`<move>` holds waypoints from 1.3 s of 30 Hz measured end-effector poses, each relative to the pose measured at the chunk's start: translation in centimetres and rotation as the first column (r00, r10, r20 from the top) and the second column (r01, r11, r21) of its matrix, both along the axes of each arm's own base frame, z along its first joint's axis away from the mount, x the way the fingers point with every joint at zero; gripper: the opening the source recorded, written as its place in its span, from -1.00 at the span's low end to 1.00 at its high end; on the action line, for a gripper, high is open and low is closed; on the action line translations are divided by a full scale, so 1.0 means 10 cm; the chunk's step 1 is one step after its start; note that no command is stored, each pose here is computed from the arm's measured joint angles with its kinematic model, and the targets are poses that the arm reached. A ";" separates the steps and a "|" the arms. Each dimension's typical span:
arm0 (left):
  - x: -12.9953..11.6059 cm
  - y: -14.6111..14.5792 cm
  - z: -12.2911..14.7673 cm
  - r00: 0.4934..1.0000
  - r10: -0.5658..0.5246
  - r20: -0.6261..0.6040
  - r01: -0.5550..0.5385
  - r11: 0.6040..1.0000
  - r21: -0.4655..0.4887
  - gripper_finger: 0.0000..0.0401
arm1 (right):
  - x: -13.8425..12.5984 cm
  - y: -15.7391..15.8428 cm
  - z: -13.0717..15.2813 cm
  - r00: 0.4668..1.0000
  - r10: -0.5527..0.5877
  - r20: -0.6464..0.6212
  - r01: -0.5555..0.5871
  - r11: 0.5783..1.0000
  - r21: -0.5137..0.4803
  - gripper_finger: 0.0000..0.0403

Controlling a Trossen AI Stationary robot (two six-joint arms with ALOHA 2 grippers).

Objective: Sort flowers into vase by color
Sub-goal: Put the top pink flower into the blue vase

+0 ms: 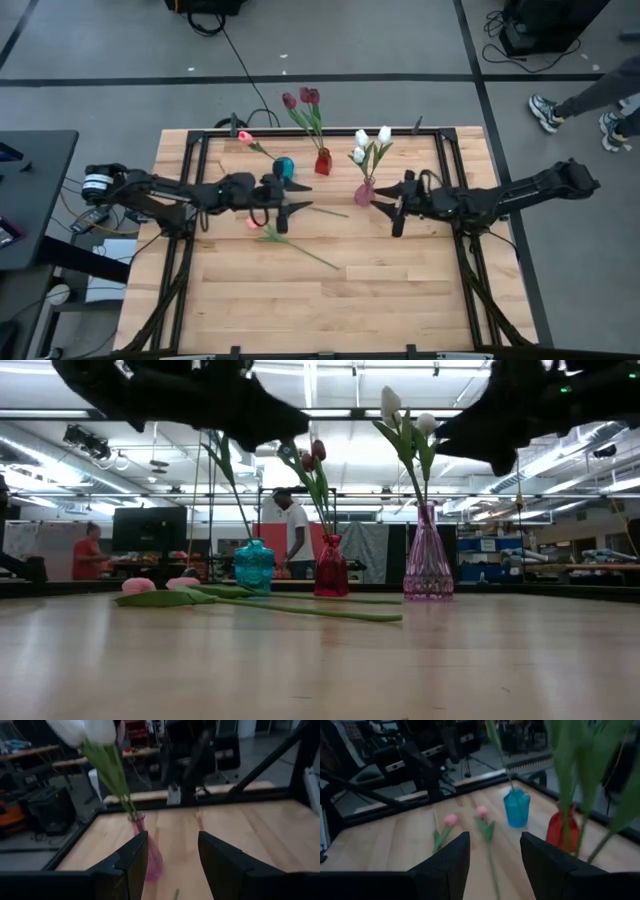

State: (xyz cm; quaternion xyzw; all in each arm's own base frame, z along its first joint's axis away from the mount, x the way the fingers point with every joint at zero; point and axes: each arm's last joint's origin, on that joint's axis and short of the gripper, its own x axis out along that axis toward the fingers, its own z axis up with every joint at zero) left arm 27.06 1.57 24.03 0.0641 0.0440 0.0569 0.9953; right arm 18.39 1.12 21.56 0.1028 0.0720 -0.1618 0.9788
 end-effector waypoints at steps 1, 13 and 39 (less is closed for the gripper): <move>-0.02 -0.02 0.02 1.000 -0.004 0.017 0.004 1.000 0.001 -0.11 | 0.05 0.01 0.01 1.000 -0.002 -0.003 0.002 1.000 0.013 -0.09; -0.58 -0.11 0.00 0.995 0.041 0.089 -0.041 0.999 -0.005 -0.11 | 0.82 0.20 0.05 0.985 0.070 -0.159 -0.078 0.996 -0.047 -0.09; -1.15 -0.29 -0.27 0.986 -0.040 0.159 0.066 0.985 -0.157 -0.11 | 1.73 0.52 0.03 0.958 0.150 -0.245 -0.170 0.983 -0.063 -0.09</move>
